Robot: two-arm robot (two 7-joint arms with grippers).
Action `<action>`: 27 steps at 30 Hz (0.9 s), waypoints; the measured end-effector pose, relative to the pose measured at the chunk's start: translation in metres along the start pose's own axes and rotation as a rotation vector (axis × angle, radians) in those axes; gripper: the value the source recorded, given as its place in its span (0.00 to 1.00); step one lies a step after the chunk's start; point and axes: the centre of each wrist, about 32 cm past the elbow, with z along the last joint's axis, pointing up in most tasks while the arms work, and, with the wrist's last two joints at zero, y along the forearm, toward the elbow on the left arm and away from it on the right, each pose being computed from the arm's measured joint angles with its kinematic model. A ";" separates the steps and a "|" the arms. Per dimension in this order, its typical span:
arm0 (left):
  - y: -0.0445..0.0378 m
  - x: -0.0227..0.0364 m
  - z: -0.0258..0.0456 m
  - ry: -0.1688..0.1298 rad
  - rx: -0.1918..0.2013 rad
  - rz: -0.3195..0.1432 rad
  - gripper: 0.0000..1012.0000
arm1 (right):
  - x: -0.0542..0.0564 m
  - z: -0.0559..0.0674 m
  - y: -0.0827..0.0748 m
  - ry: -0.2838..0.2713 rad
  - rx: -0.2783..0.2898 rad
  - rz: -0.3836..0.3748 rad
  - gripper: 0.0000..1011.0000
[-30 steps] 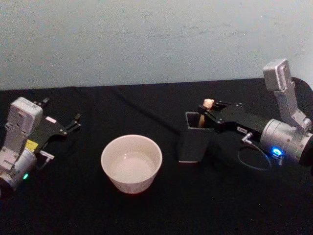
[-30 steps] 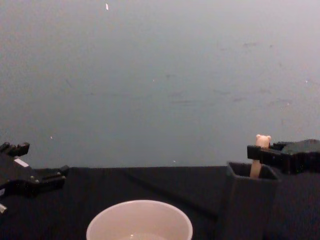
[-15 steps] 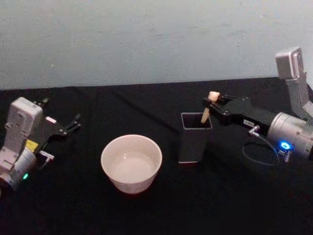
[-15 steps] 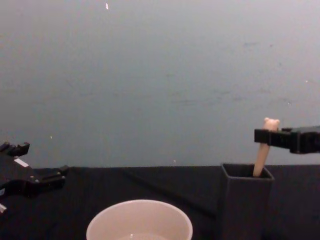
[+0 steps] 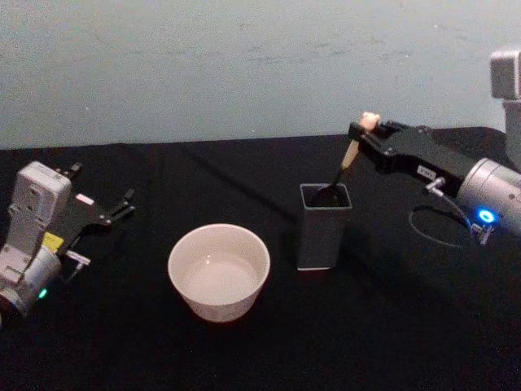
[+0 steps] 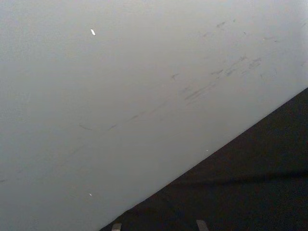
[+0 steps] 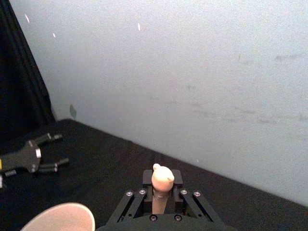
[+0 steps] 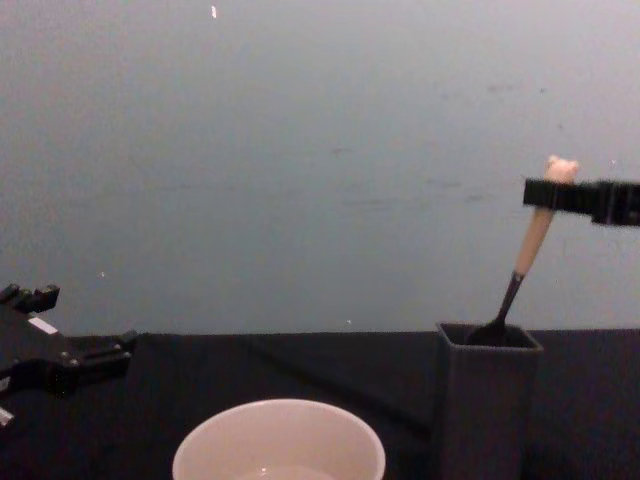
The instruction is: Pick up the stirring spoon with one hand, stir inside the cup, then place it back in its original position.
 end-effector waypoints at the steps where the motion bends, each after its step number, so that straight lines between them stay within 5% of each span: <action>1: 0.0000 0.0000 0.0000 0.000 0.000 0.000 0.99 | 0.000 0.002 0.000 0.002 0.007 0.000 0.22; 15: 0.0000 0.0000 0.0000 0.000 0.000 0.000 0.99 | -0.006 0.027 -0.009 0.026 0.091 0.021 0.22; 27: 0.0000 0.0000 0.0000 0.000 0.000 0.000 0.99 | -0.018 0.035 -0.004 0.038 0.111 0.055 0.22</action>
